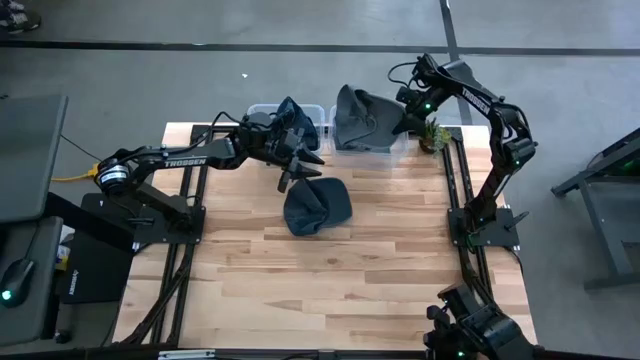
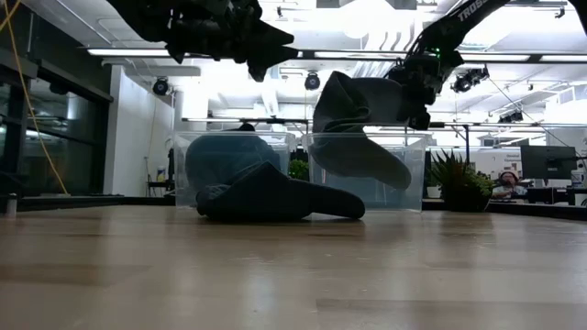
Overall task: Pick and place caps into container
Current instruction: Put the gray cap into the right transparent container
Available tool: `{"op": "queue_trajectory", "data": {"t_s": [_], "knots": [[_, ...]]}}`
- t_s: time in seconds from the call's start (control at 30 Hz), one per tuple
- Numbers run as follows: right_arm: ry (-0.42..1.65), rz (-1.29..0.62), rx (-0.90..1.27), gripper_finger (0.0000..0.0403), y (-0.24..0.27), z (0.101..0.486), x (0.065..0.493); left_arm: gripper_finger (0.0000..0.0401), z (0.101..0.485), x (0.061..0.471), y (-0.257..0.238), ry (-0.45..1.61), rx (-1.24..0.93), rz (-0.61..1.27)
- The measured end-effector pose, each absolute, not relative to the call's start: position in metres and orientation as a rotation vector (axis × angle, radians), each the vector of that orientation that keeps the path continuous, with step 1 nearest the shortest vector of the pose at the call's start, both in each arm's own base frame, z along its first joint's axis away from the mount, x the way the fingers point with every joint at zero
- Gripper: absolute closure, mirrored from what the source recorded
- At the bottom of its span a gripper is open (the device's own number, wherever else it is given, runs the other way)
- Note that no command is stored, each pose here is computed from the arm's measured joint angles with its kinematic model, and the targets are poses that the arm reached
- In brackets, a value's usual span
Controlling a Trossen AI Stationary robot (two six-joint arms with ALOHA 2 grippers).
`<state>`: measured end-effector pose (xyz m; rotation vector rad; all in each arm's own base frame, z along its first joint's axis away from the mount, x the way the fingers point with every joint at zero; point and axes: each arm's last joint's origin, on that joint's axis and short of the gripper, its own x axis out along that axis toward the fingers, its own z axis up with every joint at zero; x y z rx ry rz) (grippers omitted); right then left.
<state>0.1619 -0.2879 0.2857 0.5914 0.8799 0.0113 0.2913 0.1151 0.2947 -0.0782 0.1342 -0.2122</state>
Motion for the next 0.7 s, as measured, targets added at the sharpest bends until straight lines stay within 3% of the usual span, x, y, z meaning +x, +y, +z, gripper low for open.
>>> {"op": "queue_trajectory", "data": {"t_s": [0.37, 0.7], "knots": [[0.939, 0.001, 0.585, 0.0398, -0.291, 0.275, 0.171, 0.0239, 0.295, 0.291, 0.115, 0.135, -0.09, -0.211], [1.019, -0.037, 0.555, 0.0364, -0.288, 0.273, 0.176, 0.0239, 0.295, 0.291, 0.115, 0.136, -0.09, -0.211]]}}
